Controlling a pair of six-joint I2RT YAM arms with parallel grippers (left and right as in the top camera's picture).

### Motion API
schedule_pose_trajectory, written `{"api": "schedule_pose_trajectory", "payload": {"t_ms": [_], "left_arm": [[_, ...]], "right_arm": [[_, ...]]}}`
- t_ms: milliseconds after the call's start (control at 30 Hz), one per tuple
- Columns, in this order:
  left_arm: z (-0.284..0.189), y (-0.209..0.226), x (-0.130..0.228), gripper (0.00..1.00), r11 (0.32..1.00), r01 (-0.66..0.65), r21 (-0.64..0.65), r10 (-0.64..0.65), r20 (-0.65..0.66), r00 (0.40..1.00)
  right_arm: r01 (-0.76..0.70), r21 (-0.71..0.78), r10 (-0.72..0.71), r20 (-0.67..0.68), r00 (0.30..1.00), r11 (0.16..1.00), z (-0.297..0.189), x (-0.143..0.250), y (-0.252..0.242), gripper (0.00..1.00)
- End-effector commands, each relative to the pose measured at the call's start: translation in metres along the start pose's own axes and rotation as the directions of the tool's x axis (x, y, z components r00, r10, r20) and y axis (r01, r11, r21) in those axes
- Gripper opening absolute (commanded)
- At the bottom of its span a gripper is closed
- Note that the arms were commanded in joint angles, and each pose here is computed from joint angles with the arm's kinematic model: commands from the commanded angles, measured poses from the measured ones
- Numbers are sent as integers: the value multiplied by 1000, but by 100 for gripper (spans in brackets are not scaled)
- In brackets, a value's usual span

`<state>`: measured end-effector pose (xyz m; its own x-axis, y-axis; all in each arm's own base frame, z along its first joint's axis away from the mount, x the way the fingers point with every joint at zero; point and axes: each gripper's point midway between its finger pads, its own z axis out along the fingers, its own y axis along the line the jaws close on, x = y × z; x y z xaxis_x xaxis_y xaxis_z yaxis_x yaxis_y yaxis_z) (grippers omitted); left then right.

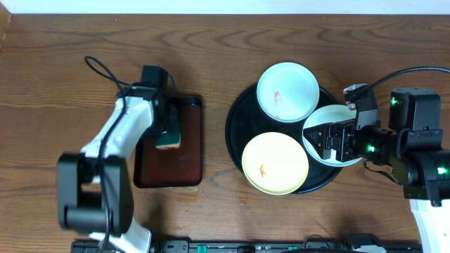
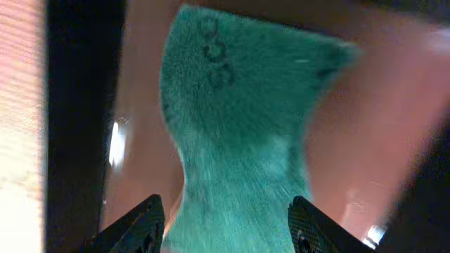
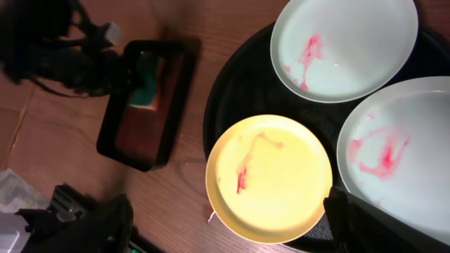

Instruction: Clean dirty plates on tray and stack at the side

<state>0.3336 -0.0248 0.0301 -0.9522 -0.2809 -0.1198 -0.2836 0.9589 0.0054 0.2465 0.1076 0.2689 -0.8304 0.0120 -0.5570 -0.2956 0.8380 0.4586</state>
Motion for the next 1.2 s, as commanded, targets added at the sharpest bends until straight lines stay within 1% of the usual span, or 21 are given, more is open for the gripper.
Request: {"api": "schedule_pose_trajectory", "payload": {"t_ms": [0, 33, 133, 167, 200, 367, 533, 633, 733, 900, 1033, 1167], "left_arm": [[26, 10, 7, 53, 998, 6, -68, -10, -52, 999], [32, 10, 8, 49, 997, 5, -72, -10, -63, 998], [44, 10, 11, 24, 997, 2, -79, -9, -88, 996], [45, 10, 11, 19, 997, 2, -80, -9, -91, 996], [45, 10, 11, 8, 997, 2, -80, -9, -91, 996], [31, 7, 4, 8, 998, 5, -67, -9, -59, 998], [-3, 4, -3, 8, 1000, 12, -28, -12, -2, 1000], [-21, -1, -3, 11, 1000, 14, 19, -14, 23, 1000], [-36, -1, -2, 11, 999, 15, 34, -16, 47, 999], [-41, -2, -3, 11, 999, 13, 40, -15, 59, 998], [-41, -4, 2, 8, 999, 3, 36, -5, 47, 999], [-41, -10, 6, 8, 999, -19, 36, 18, 42, 999]], "right_arm": [[22, -22, -22, 7, 1000, 1000, -3, -3, 7, 86], [22, -22, -22, 6, 1000, 1000, -3, -2, 7, 86], [21, -22, -21, 5, 1000, 1000, -3, -2, 7, 86], [21, -22, -21, 5, 1000, 1000, -3, -2, 7, 86], [21, -22, -21, 5, 1000, 1000, -3, -2, 7, 85], [21, -21, -21, 4, 1000, 1000, -3, -2, 7, 83], [21, -21, -21, 4, 1000, 1000, -3, -2, 7, 82], [21, -21, -21, 4, 1000, 1000, -3, -2, 6, 82], [20, -21, -20, 4, 1000, 1000, -3, -2, 6, 82], [19, 22, -19, 7, 1000, 1000, -3, -2, -1, 82], [19, 24, -19, 6, 1000, 1000, -3, -2, -1, 82], [19, 24, -19, 6, 1000, 1000, -3, -2, -1, 82]]}}
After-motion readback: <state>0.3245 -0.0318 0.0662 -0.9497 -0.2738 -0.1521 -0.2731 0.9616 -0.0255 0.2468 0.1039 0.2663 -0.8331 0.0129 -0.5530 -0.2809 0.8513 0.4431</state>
